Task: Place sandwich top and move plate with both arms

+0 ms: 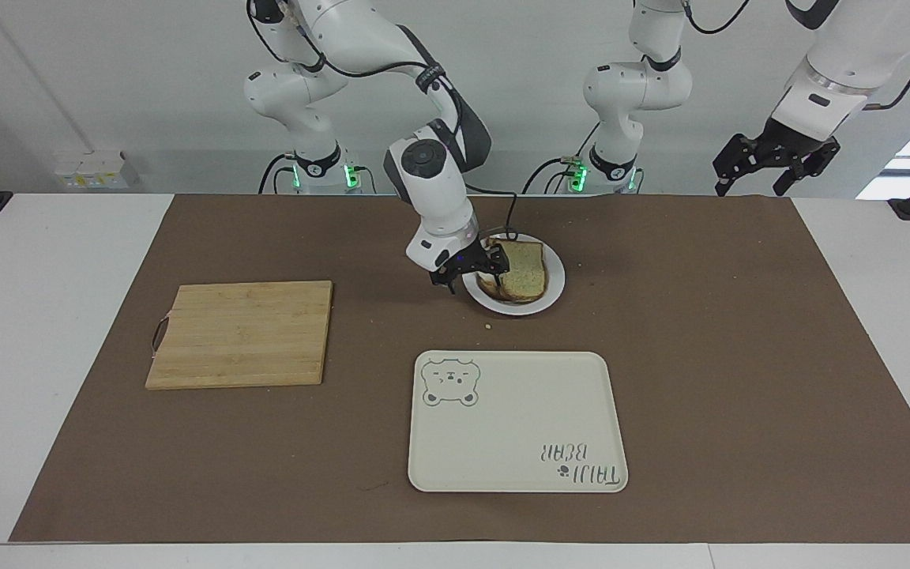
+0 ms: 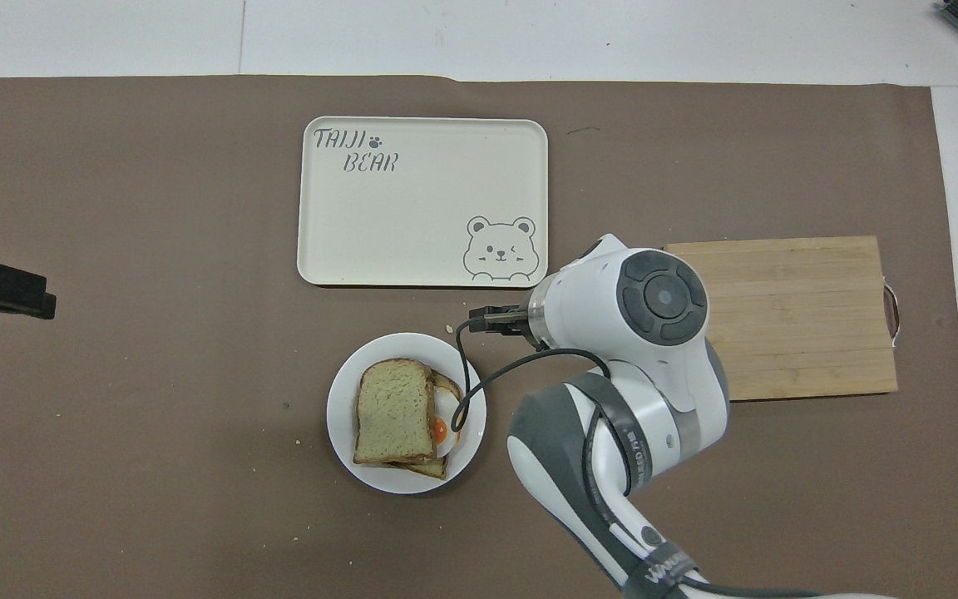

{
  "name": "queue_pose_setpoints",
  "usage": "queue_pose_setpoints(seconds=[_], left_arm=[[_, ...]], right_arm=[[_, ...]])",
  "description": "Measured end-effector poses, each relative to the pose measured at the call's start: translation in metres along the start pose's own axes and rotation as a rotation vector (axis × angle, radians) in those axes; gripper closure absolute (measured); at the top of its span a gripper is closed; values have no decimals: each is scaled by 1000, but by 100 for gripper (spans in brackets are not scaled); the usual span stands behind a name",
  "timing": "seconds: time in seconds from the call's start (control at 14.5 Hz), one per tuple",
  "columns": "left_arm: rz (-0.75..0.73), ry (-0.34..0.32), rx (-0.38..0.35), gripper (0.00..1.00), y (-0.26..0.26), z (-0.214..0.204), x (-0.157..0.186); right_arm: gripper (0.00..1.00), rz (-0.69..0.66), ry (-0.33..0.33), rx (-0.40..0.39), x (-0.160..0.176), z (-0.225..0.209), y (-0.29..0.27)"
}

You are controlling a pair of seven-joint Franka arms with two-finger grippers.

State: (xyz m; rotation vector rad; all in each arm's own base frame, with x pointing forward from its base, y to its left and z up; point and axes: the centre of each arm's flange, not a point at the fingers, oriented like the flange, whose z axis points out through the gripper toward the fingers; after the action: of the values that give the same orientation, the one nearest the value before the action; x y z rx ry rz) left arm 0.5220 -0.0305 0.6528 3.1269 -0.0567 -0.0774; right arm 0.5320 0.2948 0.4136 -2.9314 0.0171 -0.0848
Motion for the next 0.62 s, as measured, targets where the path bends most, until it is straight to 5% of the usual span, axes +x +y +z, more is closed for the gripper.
queue_pose_setpoints(seconds=[0.62], left_arm=[[0,0,0,0,0,0,0]], right_arm=[[0,72,-3,-67,10,-93,70]])
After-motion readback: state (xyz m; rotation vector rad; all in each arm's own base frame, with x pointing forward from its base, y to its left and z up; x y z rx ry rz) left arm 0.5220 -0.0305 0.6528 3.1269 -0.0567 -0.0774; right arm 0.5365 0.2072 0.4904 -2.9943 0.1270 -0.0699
